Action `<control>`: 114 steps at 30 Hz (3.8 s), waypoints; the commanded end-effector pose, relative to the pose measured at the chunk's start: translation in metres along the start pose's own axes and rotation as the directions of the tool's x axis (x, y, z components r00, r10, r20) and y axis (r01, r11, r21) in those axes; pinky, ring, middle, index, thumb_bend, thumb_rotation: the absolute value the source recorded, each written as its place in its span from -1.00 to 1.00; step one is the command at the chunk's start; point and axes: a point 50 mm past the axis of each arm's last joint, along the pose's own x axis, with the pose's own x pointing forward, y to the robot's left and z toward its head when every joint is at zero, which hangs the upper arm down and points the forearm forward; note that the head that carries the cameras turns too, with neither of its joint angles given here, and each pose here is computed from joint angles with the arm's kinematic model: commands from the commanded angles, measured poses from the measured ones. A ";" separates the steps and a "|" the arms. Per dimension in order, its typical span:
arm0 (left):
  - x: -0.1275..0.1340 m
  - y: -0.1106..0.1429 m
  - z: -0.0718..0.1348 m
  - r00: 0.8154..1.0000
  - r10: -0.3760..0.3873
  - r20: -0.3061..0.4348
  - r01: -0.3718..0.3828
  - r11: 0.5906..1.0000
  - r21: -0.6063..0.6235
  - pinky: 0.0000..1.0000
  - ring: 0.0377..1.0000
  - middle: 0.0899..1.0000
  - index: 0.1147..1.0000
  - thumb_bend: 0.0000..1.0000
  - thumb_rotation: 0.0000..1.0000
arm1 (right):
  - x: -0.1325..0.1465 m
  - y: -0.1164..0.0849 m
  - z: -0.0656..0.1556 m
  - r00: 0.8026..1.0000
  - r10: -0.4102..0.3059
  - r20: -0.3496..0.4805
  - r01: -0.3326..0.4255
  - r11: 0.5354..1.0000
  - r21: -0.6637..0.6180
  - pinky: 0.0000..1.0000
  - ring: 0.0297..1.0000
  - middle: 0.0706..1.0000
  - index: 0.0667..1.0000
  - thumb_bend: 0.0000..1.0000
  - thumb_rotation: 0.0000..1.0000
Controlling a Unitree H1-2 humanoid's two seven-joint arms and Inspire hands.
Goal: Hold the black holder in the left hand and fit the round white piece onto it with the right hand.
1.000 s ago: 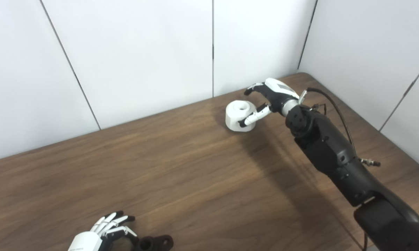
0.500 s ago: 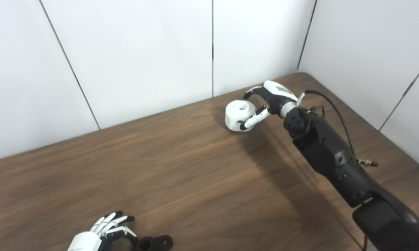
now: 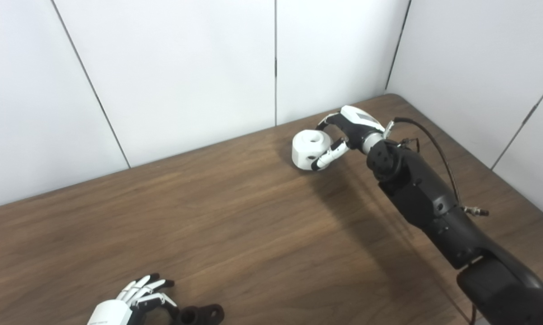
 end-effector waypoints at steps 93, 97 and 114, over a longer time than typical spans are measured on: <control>0.016 -0.016 0.035 0.993 -0.090 -0.075 0.093 0.995 0.042 0.87 0.83 0.62 -0.16 0.05 -0.90 | -0.159 -0.010 0.102 0.776 -0.032 0.630 0.024 1.000 0.020 0.57 0.83 0.53 -0.11 0.05 -0.73; 0.017 -0.014 0.037 0.993 -0.090 -0.078 0.093 0.995 0.037 0.88 0.83 0.62 -0.16 0.05 -0.90 | -0.170 -0.005 0.116 0.753 -0.012 0.658 -0.015 0.999 0.036 0.60 0.85 0.54 -0.11 0.05 -0.73; 0.031 -0.017 0.048 0.994 -0.091 -0.067 0.095 0.994 0.055 0.88 0.82 0.59 -0.16 0.05 -0.90 | -0.185 0.024 0.143 0.661 0.071 0.747 -0.104 0.995 -0.002 0.60 0.86 0.55 -0.11 0.05 -0.73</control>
